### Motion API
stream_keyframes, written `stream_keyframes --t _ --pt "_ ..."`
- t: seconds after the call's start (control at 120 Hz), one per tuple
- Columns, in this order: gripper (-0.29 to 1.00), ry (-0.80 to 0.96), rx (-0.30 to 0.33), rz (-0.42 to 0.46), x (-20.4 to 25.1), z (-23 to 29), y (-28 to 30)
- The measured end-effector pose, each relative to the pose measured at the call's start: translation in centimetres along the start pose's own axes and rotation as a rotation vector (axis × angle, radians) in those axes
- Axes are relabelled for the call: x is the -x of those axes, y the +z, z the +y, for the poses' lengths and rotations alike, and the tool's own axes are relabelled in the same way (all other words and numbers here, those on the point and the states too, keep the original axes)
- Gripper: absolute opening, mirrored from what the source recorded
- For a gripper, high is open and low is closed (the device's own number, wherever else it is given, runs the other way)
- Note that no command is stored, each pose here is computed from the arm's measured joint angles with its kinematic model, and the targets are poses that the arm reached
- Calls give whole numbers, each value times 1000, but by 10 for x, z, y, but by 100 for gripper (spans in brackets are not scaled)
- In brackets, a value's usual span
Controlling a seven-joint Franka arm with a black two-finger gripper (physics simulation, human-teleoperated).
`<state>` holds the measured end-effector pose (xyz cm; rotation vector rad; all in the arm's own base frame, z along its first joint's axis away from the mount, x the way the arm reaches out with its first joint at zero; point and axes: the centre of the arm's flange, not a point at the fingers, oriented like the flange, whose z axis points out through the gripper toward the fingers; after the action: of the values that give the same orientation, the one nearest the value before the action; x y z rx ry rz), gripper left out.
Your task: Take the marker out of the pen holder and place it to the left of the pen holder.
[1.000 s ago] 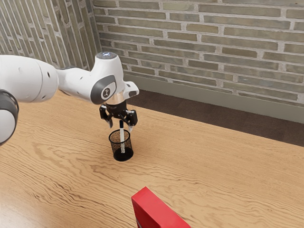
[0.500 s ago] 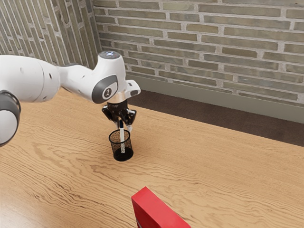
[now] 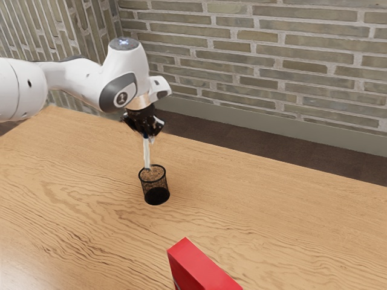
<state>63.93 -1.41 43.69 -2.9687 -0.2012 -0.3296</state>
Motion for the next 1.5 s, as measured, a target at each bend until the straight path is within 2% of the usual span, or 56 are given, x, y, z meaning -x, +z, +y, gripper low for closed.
stream_keyframes --t 0.133,0.242,0.3,0.367,0.6,0.75,0.8,0.883,0.942,1.025,1.142,1.25,1.5 --pt "-5 4 -51 53 -8 -27 -30" --pt "-5 -79 -95 -45 -13 -91 21" --pt "-5 -118 -94 -124 -8 -123 60" --pt "-5 -127 -86 -173 -7 -140 86" --pt "-5 -56 -38 -244 -33 -161 134" --pt "29 5 -5 -258 -36 -163 137" --pt "38 31 -6 -230 -40 -160 115" --pt "48 88 -32 -82 -50 -140 4" --pt "53 108 -11 -6 -31 -120 -69" --pt "59 121 22 43 -1 -102 -137" --pt "64 166 55 24 23 -66 -178" --pt "66 200 58 -27 38 -42 -189" --pt "69 148 40 -115 47 -59 -182"
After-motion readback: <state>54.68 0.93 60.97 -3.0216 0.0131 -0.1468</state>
